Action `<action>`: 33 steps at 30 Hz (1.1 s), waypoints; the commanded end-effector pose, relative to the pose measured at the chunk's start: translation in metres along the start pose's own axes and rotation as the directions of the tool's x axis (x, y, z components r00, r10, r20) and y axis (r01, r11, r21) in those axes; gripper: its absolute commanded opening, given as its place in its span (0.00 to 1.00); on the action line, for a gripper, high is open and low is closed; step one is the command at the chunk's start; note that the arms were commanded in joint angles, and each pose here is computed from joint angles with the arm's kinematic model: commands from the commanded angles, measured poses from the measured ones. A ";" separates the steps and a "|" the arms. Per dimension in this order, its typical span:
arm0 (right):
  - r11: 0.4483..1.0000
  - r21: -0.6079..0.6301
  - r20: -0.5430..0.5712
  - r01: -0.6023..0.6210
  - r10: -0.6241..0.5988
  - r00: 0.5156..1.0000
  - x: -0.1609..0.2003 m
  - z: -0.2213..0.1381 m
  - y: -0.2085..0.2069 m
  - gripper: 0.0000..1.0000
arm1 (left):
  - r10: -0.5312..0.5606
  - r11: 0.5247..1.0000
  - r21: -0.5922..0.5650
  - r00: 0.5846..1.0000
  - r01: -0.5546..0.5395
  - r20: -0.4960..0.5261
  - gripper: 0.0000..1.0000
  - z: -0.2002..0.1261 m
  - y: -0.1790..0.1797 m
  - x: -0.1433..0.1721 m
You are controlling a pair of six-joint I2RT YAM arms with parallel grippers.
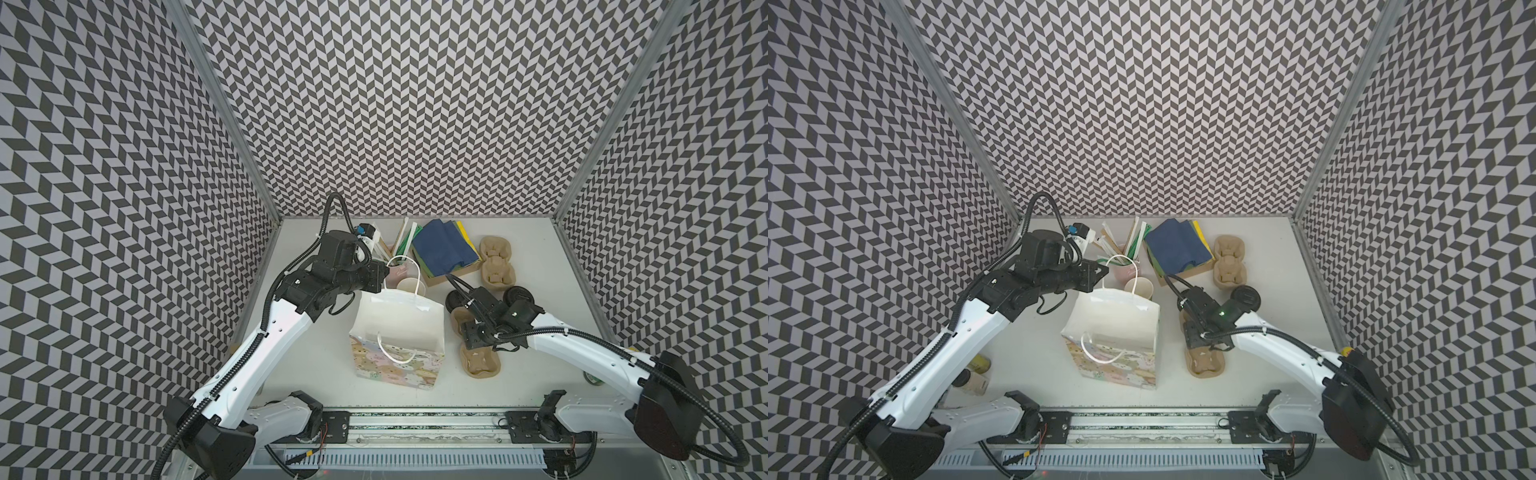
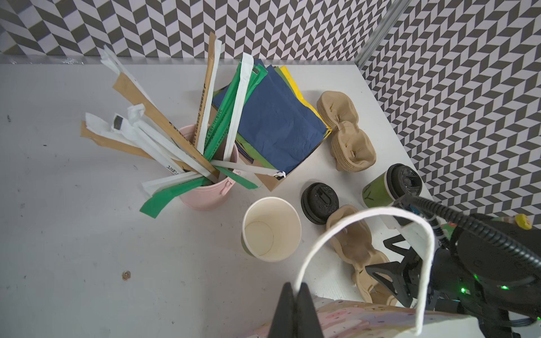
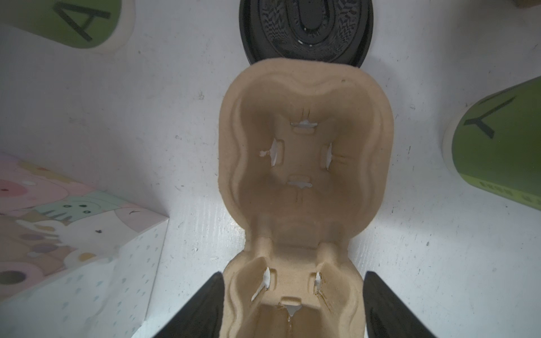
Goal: Pack a coffee takeout order
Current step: Move the takeout bag to the center of the table.
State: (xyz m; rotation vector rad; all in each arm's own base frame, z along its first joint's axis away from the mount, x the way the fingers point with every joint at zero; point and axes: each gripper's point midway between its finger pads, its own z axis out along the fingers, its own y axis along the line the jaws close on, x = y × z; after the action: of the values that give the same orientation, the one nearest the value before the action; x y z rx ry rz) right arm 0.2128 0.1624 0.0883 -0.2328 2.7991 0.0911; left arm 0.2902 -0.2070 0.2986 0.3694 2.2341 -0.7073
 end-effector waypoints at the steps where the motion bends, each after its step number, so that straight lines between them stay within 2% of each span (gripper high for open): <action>1: 0.999 0.026 0.028 -0.031 0.031 0.999 -0.006 -0.002 -0.005 0.72 | 0.068 0.997 0.018 0.992 -0.071 0.105 0.00 -0.014 -0.012 -0.029; 5: 1.000 0.010 0.004 -0.027 0.027 1.000 -0.001 0.001 -0.003 0.71 | 0.108 0.993 0.022 0.982 -0.113 0.153 0.00 -0.019 -0.017 -0.040; 9: 1.000 0.009 -0.017 -0.023 0.023 1.000 0.002 0.006 -0.002 0.66 | 0.138 0.988 0.046 0.980 -0.146 0.145 0.00 -0.012 -0.024 -0.041; 14: 1.000 0.013 -0.033 -0.019 0.019 0.999 0.005 0.010 -0.002 0.67 | 0.155 0.987 0.032 0.982 -0.159 0.111 0.00 0.001 -0.023 -0.042; 18: 1.000 0.024 -0.074 0.002 0.000 0.997 0.011 0.018 -0.002 0.67 | 0.155 0.988 -0.012 0.985 -0.155 0.074 0.00 0.014 -0.016 -0.039; 25: 0.999 0.045 -0.100 0.014 -0.010 0.995 0.015 0.027 -0.004 0.63 | 0.151 0.984 -0.113 0.986 -0.142 0.076 0.00 0.018 0.000 -0.045; 30: 0.998 0.064 -0.092 0.008 -0.002 0.996 0.011 0.030 -0.007 0.61 | 0.155 0.982 -0.121 0.984 -0.143 0.090 0.02 0.016 0.000 -0.048; 33: 0.998 0.062 -0.086 -0.003 0.009 0.996 0.008 0.031 -0.008 0.56 | 0.162 0.982 -0.116 0.981 -0.149 0.106 0.04 0.013 -0.003 -0.047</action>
State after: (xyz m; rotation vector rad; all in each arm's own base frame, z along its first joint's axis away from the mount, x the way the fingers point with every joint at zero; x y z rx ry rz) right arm 0.2137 0.1610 0.0594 -0.2361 2.8812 0.0242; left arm 0.3306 -0.2220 0.3128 0.4322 2.1511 -0.5299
